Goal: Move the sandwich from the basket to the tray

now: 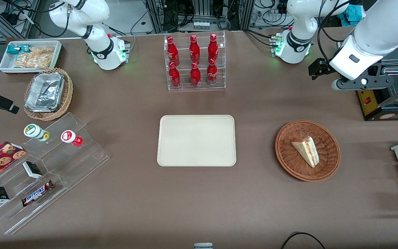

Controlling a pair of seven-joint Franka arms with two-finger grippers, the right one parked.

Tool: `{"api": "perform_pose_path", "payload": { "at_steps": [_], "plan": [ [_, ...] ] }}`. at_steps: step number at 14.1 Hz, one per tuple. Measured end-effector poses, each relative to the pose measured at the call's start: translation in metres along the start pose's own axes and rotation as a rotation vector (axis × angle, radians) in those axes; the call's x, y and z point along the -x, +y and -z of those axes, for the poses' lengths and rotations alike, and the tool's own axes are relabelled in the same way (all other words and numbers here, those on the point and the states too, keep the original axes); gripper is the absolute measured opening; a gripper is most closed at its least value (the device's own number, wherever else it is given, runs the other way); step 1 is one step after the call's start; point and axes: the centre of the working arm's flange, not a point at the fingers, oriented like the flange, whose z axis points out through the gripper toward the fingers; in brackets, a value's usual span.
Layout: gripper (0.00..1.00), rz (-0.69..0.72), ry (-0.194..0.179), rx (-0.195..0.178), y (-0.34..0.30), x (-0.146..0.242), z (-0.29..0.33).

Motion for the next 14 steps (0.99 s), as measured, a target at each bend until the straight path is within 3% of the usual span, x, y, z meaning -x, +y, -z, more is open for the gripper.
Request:
{"api": "perform_pose_path", "payload": {
  "at_steps": [5,8,11,14],
  "plan": [
    [1.0,0.004,-0.002,0.002,-0.002,-0.002,-0.001],
    [1.0,0.031,-0.03,0.008,-0.016,-0.018,-0.019],
    [1.0,0.084,-0.063,0.026,-0.04,-0.063,-0.085],
    [1.0,0.145,-0.03,0.05,-0.054,-0.103,-0.186]
  ]
}}
